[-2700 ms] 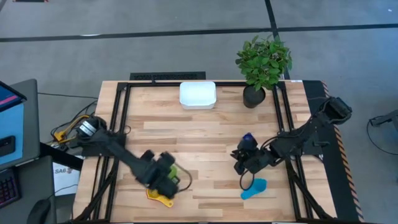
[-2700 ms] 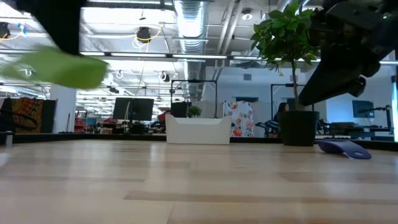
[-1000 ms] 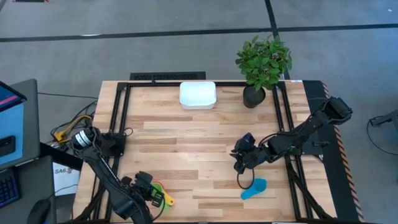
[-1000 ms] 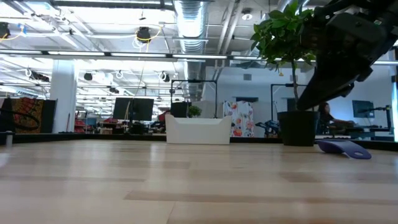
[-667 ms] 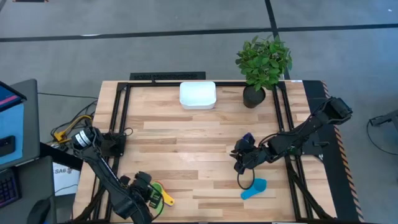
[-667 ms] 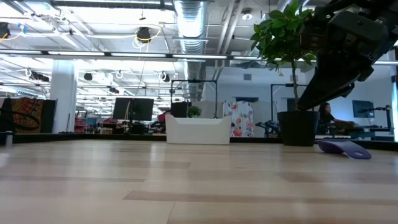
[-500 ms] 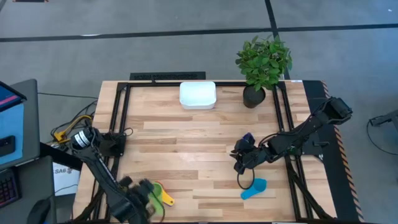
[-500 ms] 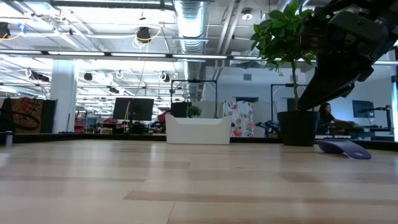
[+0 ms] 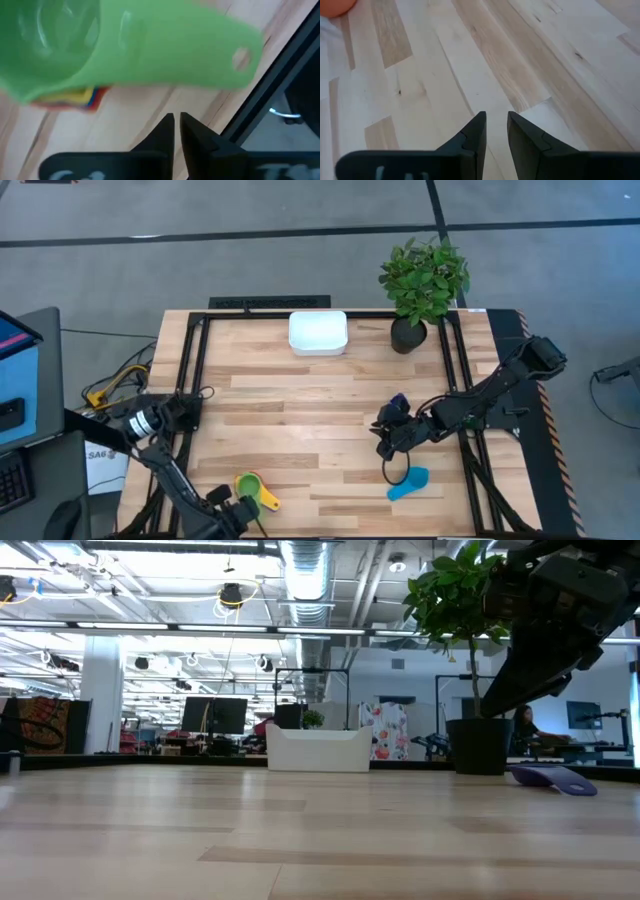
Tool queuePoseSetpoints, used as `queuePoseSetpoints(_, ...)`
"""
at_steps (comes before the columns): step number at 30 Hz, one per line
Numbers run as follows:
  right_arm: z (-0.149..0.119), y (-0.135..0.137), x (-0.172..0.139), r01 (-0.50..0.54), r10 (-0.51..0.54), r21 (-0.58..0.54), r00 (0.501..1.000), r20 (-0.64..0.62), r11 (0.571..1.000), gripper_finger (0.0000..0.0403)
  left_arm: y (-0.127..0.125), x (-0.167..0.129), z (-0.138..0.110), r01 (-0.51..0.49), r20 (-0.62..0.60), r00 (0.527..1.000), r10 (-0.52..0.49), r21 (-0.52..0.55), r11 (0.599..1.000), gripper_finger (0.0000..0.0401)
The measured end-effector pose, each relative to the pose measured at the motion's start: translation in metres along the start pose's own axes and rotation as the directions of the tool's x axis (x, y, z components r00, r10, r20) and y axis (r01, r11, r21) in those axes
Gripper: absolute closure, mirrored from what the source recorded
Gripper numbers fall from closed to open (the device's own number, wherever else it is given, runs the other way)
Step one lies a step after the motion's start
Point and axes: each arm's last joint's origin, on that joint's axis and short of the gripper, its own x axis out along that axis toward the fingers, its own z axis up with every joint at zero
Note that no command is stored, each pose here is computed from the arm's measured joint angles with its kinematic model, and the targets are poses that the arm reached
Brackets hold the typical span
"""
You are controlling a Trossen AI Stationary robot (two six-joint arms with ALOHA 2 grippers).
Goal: Nest measuring cups in basket
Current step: Stack the green measuring cup into the yellow measuring cup, then stack the light blue measuring cup into the green measuring cup
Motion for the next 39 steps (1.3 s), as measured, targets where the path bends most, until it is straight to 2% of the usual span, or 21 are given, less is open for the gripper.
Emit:
queuePoseSetpoints(5,0.000,0.000,0.000,0.000,0.000,-0.003,1.000,0.000,1.000,0.0300,-0.002,0.001,0.015,0.015,0.052,0.999,-0.015,-0.002,1.000,0.0400)
queuePoseSetpoints(15,0.000,0.000,0.000,0.000,0.000,-0.003,1.000,0.000,1.000,0.0300,-0.008,-0.011,0.053,0.038,0.149,0.988,-0.049,0.077,0.996,0.0400)
queuePoseSetpoints(20,0.000,0.000,0.000,0.000,0.000,-0.003,1.000,-0.001,1.000,0.0300,-0.009,-0.013,0.059,0.036,0.170,0.984,-0.050,0.084,0.996,0.0400)
queuePoseSetpoints(25,0.000,0.000,0.000,0.000,0.000,-0.003,1.000,-0.001,1.000,0.0300,-0.011,-0.017,0.059,0.051,0.127,0.990,-0.062,0.093,0.994,0.0399)
queuePoseSetpoints(29,0.000,0.000,0.000,0.002,-0.002,-0.005,1.000,-0.002,1.000,0.0300,-0.019,-0.038,0.064,0.048,0.190,0.979,-0.080,0.169,0.984,0.0399)
queuePoseSetpoints(31,-0.001,0.000,0.000,0.003,-0.003,-0.010,1.000,-0.004,1.000,0.0300,-0.022,-0.053,0.071,0.012,0.265,0.961,-0.072,0.222,0.975,0.0399)
queuePoseSetpoints(33,-0.002,-0.001,0.000,0.013,-0.013,-0.014,1.000,-0.015,1.000,0.0300,-0.021,-0.066,0.078,-0.074,0.372,0.928,-0.028,0.255,0.964,0.0399)
queuePoseSetpoints(36,-0.003,-0.007,-0.005,0.039,-0.037,0.023,0.998,-0.050,0.999,0.0300,-0.016,-0.075,0.090,-0.207,0.576,0.816,0.049,0.212,0.955,0.0399)
queuePoseSetpoints(37,-0.004,-0.009,-0.008,0.048,-0.044,0.049,0.996,-0.077,0.998,0.0300,-0.013,-0.073,0.094,-0.239,0.599,0.798,0.068,0.210,0.948,0.0399)
queuePoseSetpoints(39,-0.008,-0.014,-0.015,0.072,-0.060,0.083,0.988,-0.142,0.994,0.0300,-0.005,-0.064,0.106,-0.282,0.585,0.803,0.109,0.213,0.935,0.0400)
